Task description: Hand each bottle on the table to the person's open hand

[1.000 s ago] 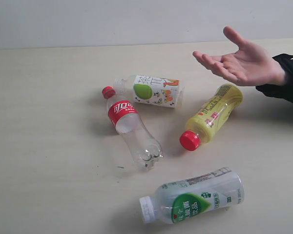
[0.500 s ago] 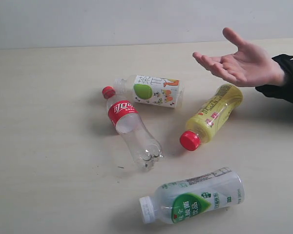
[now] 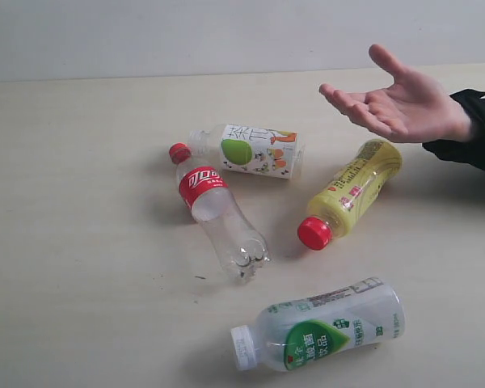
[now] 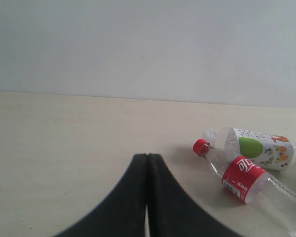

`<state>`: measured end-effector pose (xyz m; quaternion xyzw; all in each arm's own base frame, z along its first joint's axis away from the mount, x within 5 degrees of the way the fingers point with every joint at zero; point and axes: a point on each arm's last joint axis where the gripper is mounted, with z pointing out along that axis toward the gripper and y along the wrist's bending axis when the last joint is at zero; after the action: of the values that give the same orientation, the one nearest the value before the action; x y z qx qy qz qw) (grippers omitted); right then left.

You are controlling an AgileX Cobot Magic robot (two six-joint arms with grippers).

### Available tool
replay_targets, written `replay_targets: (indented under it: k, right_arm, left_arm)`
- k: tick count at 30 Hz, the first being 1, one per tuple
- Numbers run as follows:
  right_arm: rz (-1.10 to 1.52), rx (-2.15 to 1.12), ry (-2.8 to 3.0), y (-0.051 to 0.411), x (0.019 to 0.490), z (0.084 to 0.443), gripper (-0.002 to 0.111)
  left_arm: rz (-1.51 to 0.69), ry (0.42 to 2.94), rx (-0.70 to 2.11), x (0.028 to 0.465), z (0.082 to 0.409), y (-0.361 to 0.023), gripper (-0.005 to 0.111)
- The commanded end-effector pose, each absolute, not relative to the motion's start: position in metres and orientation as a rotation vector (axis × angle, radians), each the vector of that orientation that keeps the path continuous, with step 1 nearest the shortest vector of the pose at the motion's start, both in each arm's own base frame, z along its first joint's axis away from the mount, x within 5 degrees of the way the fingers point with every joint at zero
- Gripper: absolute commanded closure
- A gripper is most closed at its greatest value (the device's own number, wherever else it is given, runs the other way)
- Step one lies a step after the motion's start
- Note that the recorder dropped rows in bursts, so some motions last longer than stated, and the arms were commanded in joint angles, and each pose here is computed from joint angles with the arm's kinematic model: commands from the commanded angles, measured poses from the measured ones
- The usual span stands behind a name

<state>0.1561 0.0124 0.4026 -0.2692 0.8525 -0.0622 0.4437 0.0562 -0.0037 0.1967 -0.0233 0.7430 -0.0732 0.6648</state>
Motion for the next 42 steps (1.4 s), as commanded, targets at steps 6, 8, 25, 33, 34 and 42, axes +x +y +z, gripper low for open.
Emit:
replay_targets:
  k: [6, 8, 25, 33, 34, 42]
  right_arm:
    - [0.007, -1.353, 2.087, 0.043, 0.184, 0.395, 0.108]
    - [0.004, -1.458, 2.043, 0.056, 0.180, 0.392, 0.107]
    - [0.161, -2.085, 1.900, 0.115, 0.136, 0.284, 0.097]
    - [0.157, -2.171, 1.983, 0.138, 0.142, 0.260, 0.092]
    - [0.155, -2.179, 2.009, 0.142, 0.144, 0.255, 0.087]
    - [0.151, -2.123, 2.157, 0.155, 0.158, 0.231, 0.051]
  left_arm:
    - [-0.174, 1.670, -0.049, 0.056, 0.196, -0.004, 0.107]
    - [-0.174, 1.670, -0.049, 0.056, 0.196, -0.004, 0.107]
    - [-0.174, 1.670, -0.049, 0.056, 0.196, -0.004, 0.107]
    - [-0.174, 1.670, -0.049, 0.056, 0.196, -0.004, 0.107]
    - [-0.174, 1.670, -0.049, 0.056, 0.196, -0.004, 0.107]
    - [-0.174, 1.670, -0.049, 0.056, 0.196, -0.004, 0.107]
